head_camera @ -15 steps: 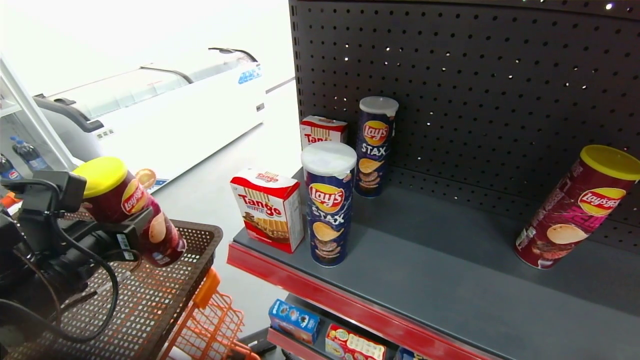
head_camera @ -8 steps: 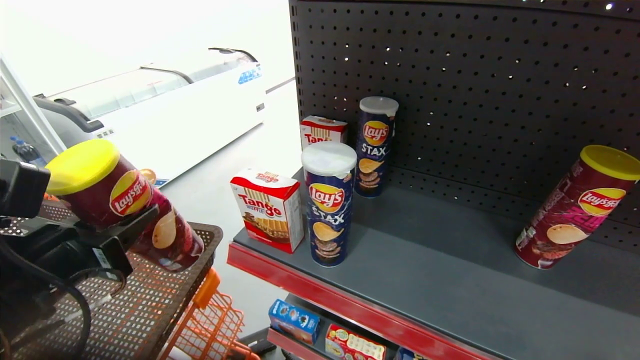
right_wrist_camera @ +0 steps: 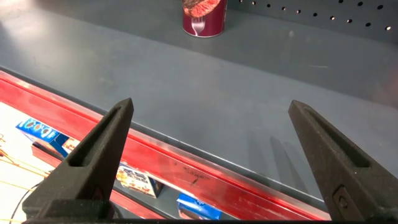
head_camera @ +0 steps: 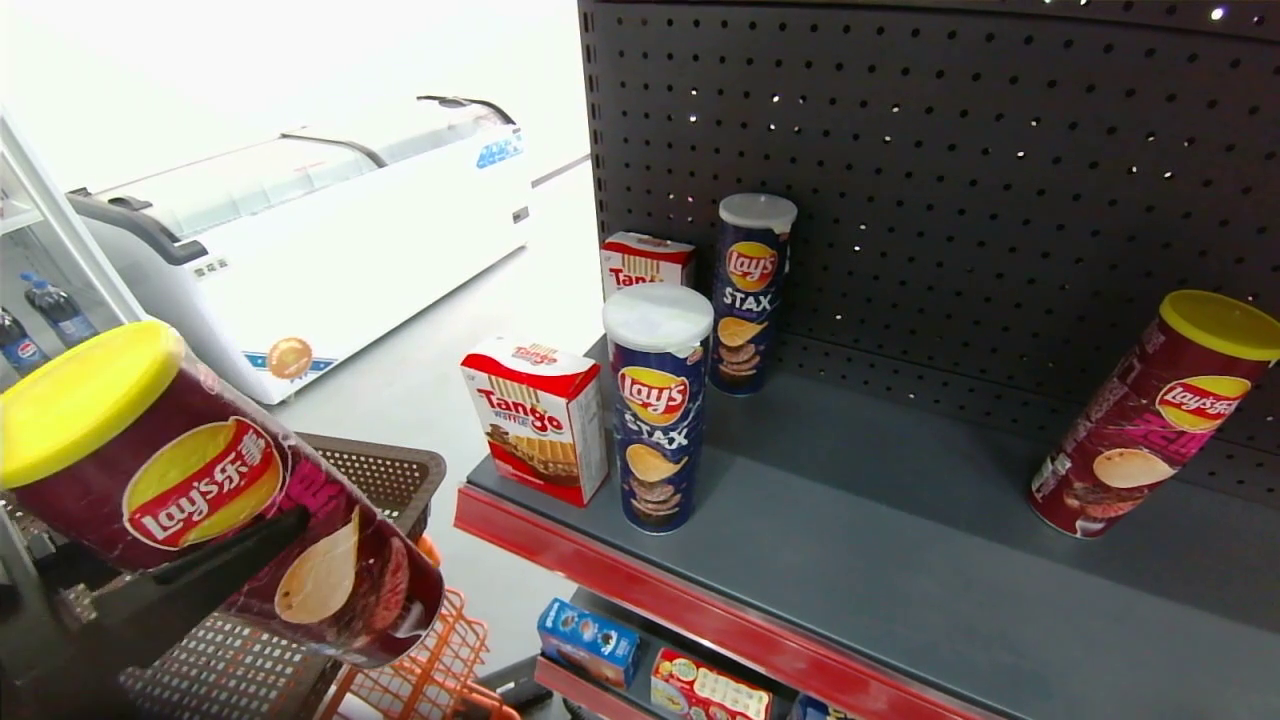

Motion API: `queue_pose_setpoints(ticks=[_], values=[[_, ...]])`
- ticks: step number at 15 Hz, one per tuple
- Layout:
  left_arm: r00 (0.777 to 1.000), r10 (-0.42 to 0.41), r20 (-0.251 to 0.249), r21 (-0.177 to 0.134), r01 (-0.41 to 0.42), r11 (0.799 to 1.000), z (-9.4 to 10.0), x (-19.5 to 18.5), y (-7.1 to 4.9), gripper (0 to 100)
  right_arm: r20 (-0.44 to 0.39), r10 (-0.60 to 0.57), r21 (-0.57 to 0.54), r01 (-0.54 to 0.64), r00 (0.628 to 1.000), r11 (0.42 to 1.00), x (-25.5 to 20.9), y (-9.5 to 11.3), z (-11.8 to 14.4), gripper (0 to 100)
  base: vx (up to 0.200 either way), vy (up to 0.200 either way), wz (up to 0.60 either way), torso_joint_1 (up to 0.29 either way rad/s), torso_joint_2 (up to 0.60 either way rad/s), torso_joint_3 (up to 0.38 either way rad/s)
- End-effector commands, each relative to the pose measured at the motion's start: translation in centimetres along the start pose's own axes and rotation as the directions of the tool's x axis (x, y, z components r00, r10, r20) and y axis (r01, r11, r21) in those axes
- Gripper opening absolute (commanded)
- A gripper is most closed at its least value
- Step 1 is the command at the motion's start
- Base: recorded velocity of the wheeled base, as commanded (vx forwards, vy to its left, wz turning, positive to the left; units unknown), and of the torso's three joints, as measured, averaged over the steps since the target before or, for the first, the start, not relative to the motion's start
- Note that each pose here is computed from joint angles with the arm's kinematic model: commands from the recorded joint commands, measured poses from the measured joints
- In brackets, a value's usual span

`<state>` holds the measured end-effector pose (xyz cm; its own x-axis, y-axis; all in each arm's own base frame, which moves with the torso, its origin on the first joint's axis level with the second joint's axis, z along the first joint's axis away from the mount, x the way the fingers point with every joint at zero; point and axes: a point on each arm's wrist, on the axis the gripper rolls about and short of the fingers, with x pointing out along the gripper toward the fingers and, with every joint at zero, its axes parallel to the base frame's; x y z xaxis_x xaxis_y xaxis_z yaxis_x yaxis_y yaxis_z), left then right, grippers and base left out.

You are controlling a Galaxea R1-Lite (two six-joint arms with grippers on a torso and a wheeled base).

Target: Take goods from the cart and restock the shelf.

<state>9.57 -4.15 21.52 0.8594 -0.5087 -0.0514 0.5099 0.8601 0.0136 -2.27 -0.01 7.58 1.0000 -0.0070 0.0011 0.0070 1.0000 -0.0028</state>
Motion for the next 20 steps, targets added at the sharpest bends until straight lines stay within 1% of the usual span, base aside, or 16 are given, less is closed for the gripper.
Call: queue_pose_setpoints(ticks=[1,4,5,7,9,11,12,13,14,16,18,19,20], values=[[0.996,-0.085,0.015,0.006,0.085,0.996,0.6,0.3,-0.9,0,-0.001,-0.001,0.0,0.001,1.0,1.0,0.0,0.0,0.0,100,0.0,0.0,0.0,0.0,0.0,0.0],[0.981,-0.193,0.002,0.01,0.193,0.981,0.4,0.5,-2.0,0,-0.001,-0.001,0.0,0.001,1.0,1.0,0.0,0.0,0.0,100,0.0,0.0,0.0,0.0,0.0,0.0],[0.971,-0.238,-0.006,0.011,0.238,0.971,0.3,0.4,-2.5,0,-0.001,-0.001,0.0,0.001,1.0,1.0,0.0,0.0,0.0,100,0.0,0.0,0.0,0.0,0.0,0.0],[0.945,-0.326,-0.03,0.012,0.326,0.945,0.1,0.9,-3.6,0,-0.001,-0.001,0.0,0.001,1.0,1.0,0.0,0.0,0.0,100,0.0,0.0,0.0,0.0,0.0,0.0],[0.922,-0.384,-0.053,0.013,0.386,0.923,0.0,1.5,-4.5,0,-0.001,-0.001,-0.002,0.001,1.0,1.0,0.0,0.0,0.0,100,0.0,0.0,0.0,0.0,0.0,0.0],[0.908,-0.412,-0.077,0.01,0.414,0.91,-0.3,2.0,-4.8,0,-0.001,-0.001,0.0,0.001,1.0,1.0,0.0,0.0,0.0,100,0.0,0.0,0.0,0.0,0.0,0.0],[0.89,-0.448,-0.087,0.007,0.45,0.893,-0.5,2.1,-4.9,0,-0.001,0.001,-0.002,-0.001,1.0,1.0,0.0,0.0,0.0,100,0.0,0.0,0.0,0.0,0.0,0.0],[0.878,-0.47,-0.092,0.011,0.473,0.881,-0.6,2.2,-4.9,0,-0.001,0.001,-0.002,-0.001,1.0,1.0,0.0,0.0,0.0,100,0.0,0.0,0.0,0.0,0.0,0.0],[0.874,-0.476,-0.098,0.017,0.48,0.877,-0.6,2.4,-5.0,0,-0.001,0.001,-0.002,-0.001,1.0,1.0,0.0,0.0,0.0,100,0.0,0.0,0.0,0.0,0.0,0.0],[0.873,-0.475,-0.109,0.018,0.479,0.878,-0.7,2.8,-5.0,0,-0.001,0.001,-0.002,-0.001,1.0,1.0,0.0,0.0,0.0,100,0.0,0.0,0.0,0.0,0.0,0.0],[0.873,-0.47,-0.133,0.018,0.476,0.879,-1.0,3.4,-5.1,0,-0.001,0.001,-0.002,-0.001,1.0,1.0,0.0,0.0,0.0,100,0.0,0.0,0.0,0.0,0.0,0.0],[0.873,-0.469,-0.135,0.022,0.475,0.879,-0.9,3.5,-5.2,0,-0.001,0.001,-0.002,-0.001,1.0,1.0,0.0,0.0,0.0,100,0.0,0.0,0.0,0.0,0.0,0.0],[0.873,-0.466,-0.146,0.037,0.475,0.879,-0.9,4.1,-5.3,0,-0.001,0.001,-0.002,-0.001,1.0,1.0,0.0,0.0,0.0,100,0.0,0.0,0.0,0.0,0.0,0.0]])
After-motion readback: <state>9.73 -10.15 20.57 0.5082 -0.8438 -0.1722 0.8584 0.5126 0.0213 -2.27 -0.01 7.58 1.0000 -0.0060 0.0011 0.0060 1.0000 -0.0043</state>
